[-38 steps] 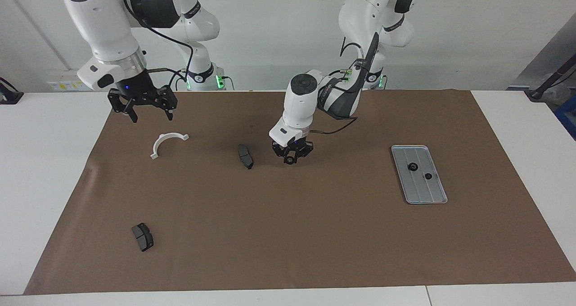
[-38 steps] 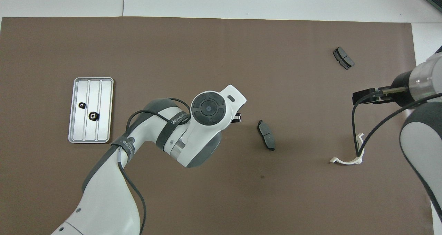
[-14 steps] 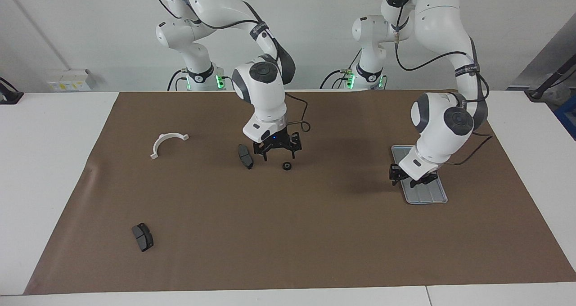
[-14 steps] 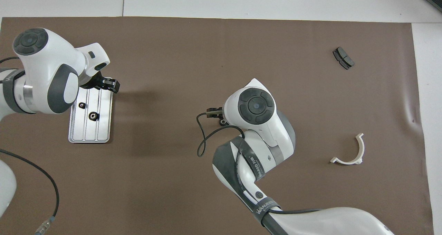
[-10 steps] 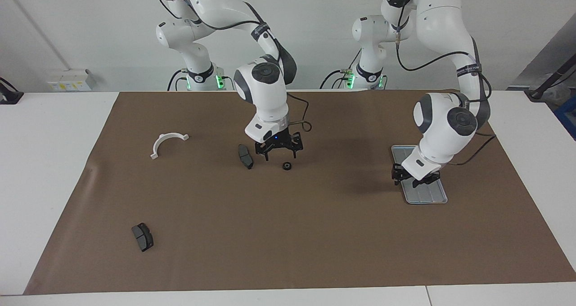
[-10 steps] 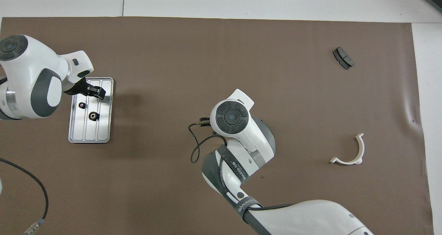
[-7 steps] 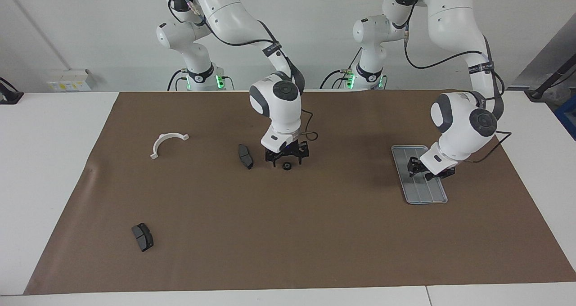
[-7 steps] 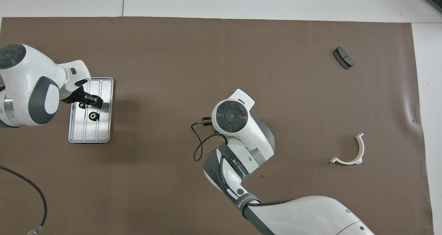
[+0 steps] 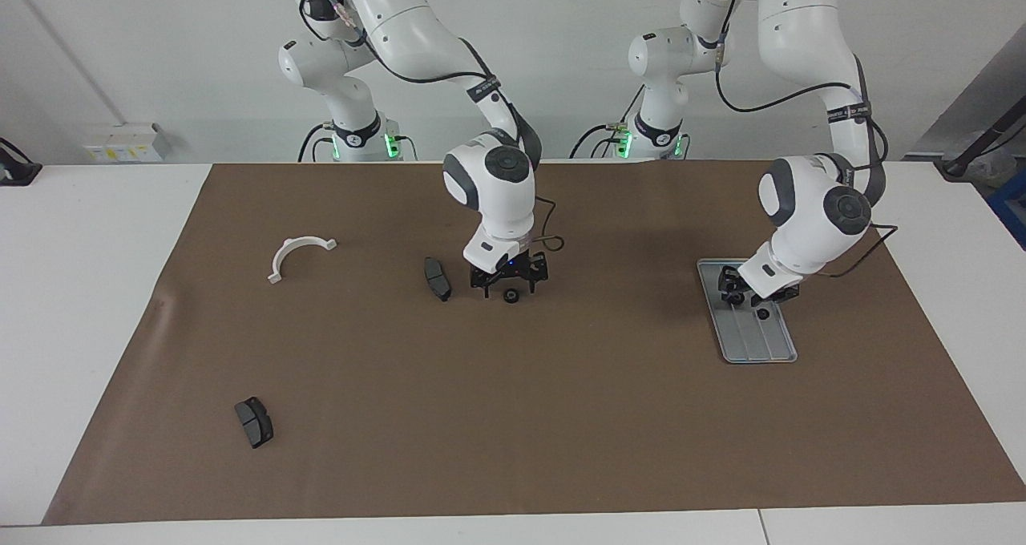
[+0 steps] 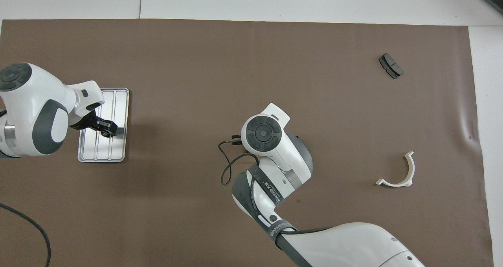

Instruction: Place bearing gear from tray to pile

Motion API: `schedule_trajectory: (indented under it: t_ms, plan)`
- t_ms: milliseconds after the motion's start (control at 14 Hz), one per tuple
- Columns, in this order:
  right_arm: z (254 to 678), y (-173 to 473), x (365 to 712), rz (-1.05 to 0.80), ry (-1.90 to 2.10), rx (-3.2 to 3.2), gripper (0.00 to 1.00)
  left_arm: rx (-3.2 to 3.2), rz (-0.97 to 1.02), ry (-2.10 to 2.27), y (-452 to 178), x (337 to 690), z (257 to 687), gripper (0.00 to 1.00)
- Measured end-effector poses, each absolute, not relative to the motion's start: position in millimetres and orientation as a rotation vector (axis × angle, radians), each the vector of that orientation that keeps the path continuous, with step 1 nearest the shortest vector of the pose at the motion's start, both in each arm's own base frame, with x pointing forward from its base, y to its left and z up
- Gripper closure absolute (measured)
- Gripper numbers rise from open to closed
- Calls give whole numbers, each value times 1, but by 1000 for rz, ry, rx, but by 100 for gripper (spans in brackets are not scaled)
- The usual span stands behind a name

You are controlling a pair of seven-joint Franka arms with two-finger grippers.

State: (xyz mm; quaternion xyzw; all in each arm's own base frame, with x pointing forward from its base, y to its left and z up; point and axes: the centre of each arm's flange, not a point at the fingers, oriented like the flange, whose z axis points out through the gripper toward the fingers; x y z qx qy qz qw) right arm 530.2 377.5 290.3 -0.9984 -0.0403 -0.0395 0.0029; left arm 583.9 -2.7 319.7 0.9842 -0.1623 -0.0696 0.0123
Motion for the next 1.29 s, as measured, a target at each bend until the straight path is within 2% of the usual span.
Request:
schedule_trajectory:
  t_ms: [72,143,215,286,430,501,573,644,716,859,1217,1289]
  plan:
    - [289,378,530,-121,-128,-3132,11,3069,-212,-507,-3,583,319,41]
    - [287,378,529,-119,-130,-3133,11,3071,-201,-507,-3,582,317,40]
    - [287,379,529,-119,-131,-3133,19,3073,-184,-508,-3,582,315,40]
    - [287,379,529,-119,-131,-3133,19,3076,-163,-508,-3,581,313,40]
    - [287,380,528,-120,-133,-3132,32,3081,-122,-508,-3,582,311,40]
    - [287,382,527,-120,-140,-3132,33,3082,-108,-508,-3,583,311,40]
    - [287,384,525,-120,-147,-3132,40,3083,-100,-508,-3,583,311,40]
    - [287,385,524,-120,-150,-3131,40,3085,-87,-506,-2,584,311,40]
    - [287,386,524,-120,-152,-3131,46,3087,-79,-501,0,583,309,40]
    - [288,385,525,-124,-152,-3133,66,3090,-62,-491,4,580,302,40]
    - [292,381,528,-142,-177,-3156,66,3092,-56,-478,9,576,300,43]
    - [301,373,534,-141,-154,-3164,66,3093,-52,-480,8,576,301,52]
